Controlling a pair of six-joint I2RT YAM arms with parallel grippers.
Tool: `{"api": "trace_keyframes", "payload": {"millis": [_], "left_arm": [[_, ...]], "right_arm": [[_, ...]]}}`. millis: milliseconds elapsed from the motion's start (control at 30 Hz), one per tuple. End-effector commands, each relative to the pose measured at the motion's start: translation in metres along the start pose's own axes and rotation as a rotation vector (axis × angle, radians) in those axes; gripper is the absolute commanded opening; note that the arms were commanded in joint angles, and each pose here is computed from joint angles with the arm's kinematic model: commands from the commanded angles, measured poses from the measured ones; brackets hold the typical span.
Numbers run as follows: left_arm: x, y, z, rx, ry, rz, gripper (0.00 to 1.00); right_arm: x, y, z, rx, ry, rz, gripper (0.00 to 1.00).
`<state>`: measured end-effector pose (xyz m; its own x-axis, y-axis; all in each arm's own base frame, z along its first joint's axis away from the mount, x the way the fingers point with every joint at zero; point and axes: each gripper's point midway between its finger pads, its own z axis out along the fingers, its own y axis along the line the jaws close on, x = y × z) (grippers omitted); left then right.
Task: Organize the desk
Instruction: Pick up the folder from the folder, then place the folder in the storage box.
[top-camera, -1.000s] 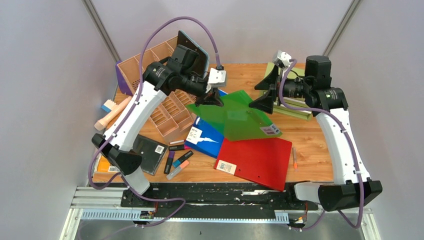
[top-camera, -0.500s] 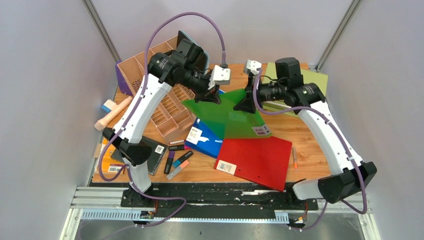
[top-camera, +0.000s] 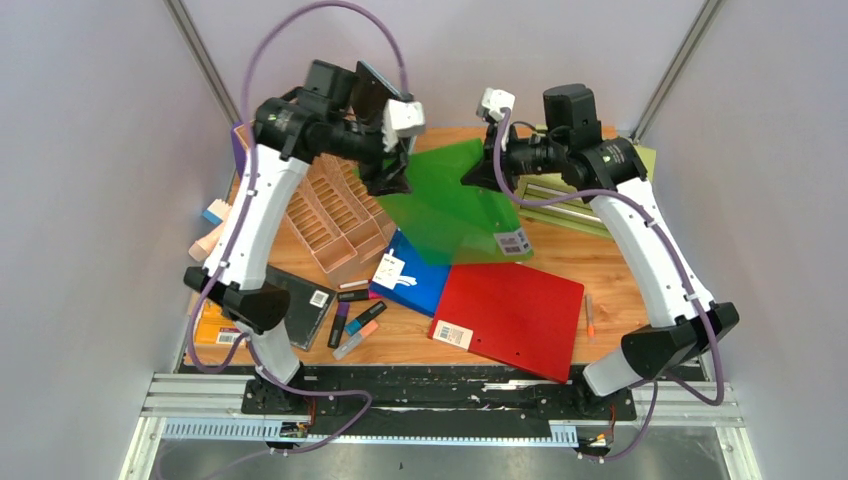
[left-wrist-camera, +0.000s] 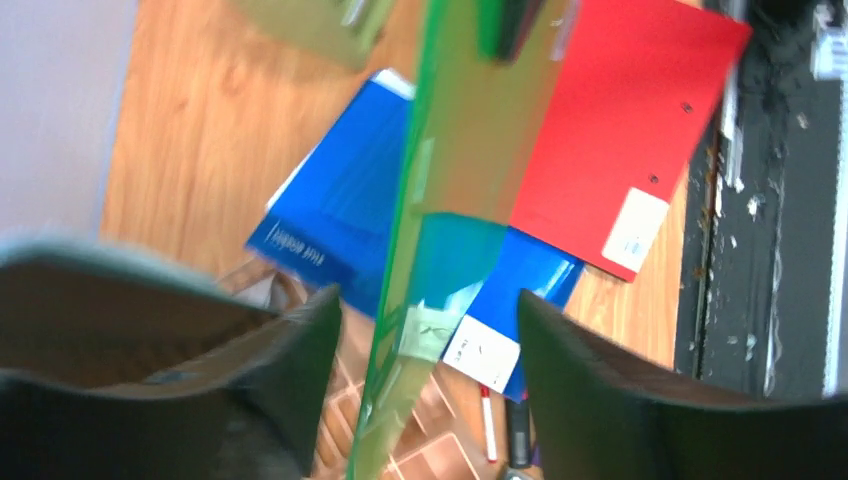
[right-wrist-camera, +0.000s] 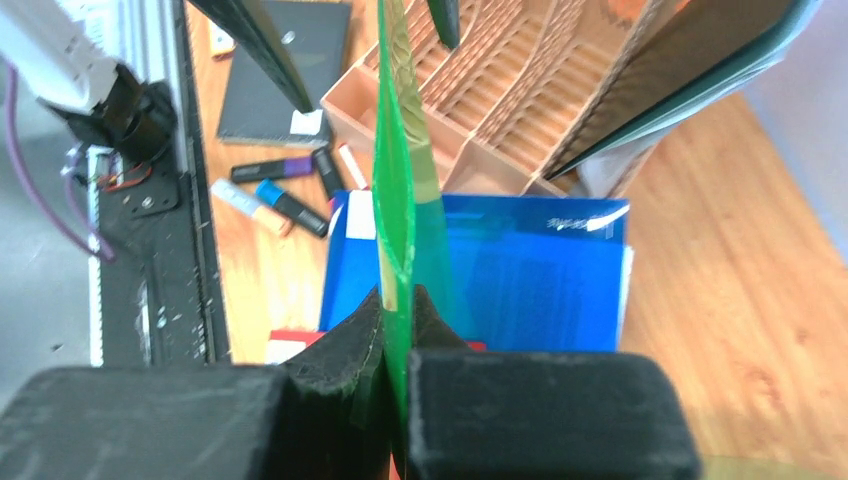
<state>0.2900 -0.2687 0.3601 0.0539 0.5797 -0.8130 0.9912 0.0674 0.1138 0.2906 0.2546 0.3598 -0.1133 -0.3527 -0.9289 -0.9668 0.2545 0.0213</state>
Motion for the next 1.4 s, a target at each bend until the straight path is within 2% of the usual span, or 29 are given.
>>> {"api": "trace_keyframes", "payload": {"millis": [0, 67, 200, 333, 533, 767, 1033, 1367], "left_arm": [[-0.017, 0.03, -0.076, -0.259, -0.133, -0.104, 0.9], [-0.018, 0.054, -0.11, -0.39, -0.198, -0.147, 0.99], [0.002, 0.09, -0.184, -0.634, -0.298, -0.31, 1.0], [0.027, 0.107, -0.225, -0.751, -0.359, -0.441, 1.0], [0.057, 0.115, -0.225, -0.786, -0.336, -0.512, 1.0], [0.067, 0.118, -0.224, -0.83, -0.341, -0.513, 1.0], [0.075, 0.115, -0.223, -0.856, -0.324, -0.492, 1.0], [0.095, 0.104, -0.217, -0.879, -0.256, -0.447, 1.0]], "right_arm": [[-0.064, -0.021, -0.012, 0.096, -0.13, -0.054, 0.0], [-0.088, -0.032, -0.014, 0.132, -0.174, -0.045, 0.0], [-0.118, -0.052, -0.008, 0.194, -0.248, -0.037, 0.0], [-0.146, -0.064, 0.002, 0.235, -0.347, -0.061, 0.0], [-0.17, -0.088, 0.029, 0.247, -0.448, -0.006, 0.0], [-0.175, -0.113, 0.076, 0.309, -0.496, -0.018, 0.0], [-0.192, -0.13, 0.097, 0.45, -0.556, -0.044, 0.0], [-0.179, -0.143, 0.133, 0.494, -0.578, 0.063, 0.0]]}}
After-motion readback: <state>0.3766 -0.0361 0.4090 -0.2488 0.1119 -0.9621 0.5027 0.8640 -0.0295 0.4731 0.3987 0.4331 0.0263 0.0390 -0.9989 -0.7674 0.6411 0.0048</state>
